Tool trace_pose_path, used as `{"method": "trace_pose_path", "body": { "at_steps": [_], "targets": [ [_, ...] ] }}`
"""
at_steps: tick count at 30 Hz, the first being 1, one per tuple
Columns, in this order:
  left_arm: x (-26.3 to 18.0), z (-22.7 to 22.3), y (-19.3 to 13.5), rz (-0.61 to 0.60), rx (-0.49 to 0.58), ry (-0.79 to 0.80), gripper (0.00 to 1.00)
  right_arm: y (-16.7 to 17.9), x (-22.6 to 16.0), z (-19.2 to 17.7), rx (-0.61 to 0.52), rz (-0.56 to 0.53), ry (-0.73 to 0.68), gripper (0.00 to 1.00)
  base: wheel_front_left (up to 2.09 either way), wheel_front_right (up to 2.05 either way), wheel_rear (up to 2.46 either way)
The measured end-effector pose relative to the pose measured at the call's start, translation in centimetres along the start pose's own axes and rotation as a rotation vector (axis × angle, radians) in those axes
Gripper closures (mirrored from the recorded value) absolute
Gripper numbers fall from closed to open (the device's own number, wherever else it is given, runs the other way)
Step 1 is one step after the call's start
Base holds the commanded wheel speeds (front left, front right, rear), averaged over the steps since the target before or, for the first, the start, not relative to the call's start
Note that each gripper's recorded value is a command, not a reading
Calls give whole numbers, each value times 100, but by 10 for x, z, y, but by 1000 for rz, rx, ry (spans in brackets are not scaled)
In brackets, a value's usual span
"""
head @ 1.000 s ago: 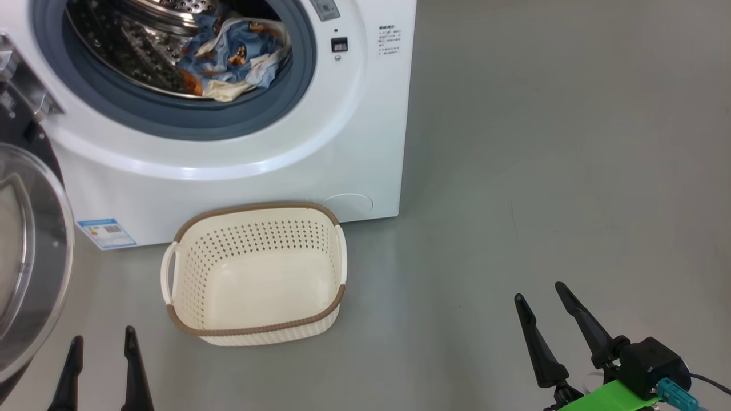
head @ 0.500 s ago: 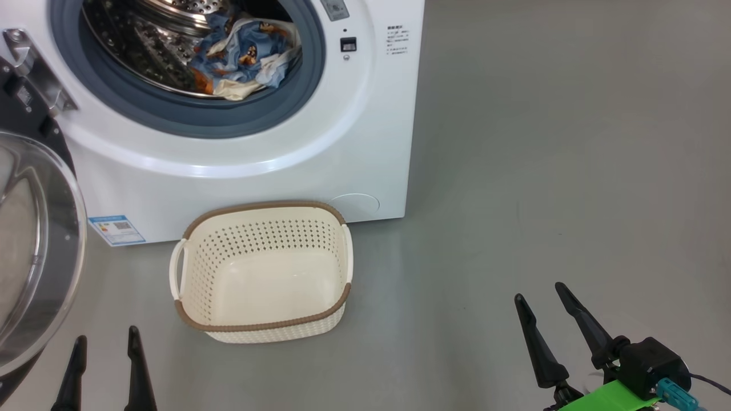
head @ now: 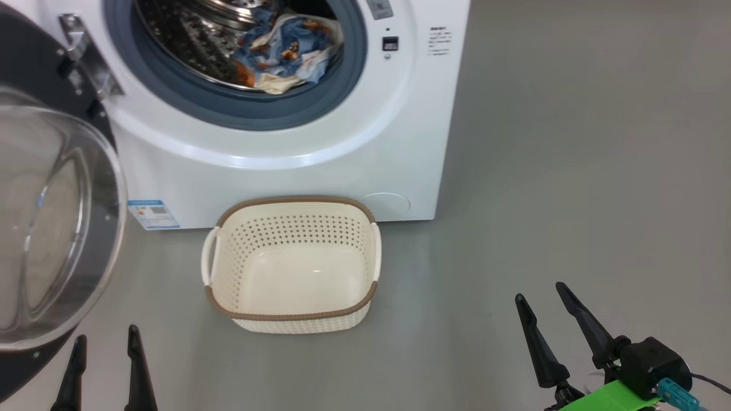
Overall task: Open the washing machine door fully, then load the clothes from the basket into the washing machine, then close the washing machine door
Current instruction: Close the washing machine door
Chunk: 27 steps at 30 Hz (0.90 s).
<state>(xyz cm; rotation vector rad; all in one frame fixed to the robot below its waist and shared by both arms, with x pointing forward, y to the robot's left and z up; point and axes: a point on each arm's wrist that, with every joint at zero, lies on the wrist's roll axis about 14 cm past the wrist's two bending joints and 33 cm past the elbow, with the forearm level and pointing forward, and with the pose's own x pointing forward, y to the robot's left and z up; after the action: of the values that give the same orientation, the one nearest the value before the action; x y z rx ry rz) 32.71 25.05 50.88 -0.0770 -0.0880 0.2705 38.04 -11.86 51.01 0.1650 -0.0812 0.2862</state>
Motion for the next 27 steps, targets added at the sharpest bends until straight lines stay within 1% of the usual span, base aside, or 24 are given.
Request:
{"method": "trace_pose_path", "body": {
  "at_steps": [15,27],
  "targets": [
    [-20,9,33,105,9,-21,0,31,17,-3,11,104,3,0,0,0,0],
    [-48,13,67,222,13,-25,0,68,30,-9,21,224,16,0,0,0,0]
  ]
}}
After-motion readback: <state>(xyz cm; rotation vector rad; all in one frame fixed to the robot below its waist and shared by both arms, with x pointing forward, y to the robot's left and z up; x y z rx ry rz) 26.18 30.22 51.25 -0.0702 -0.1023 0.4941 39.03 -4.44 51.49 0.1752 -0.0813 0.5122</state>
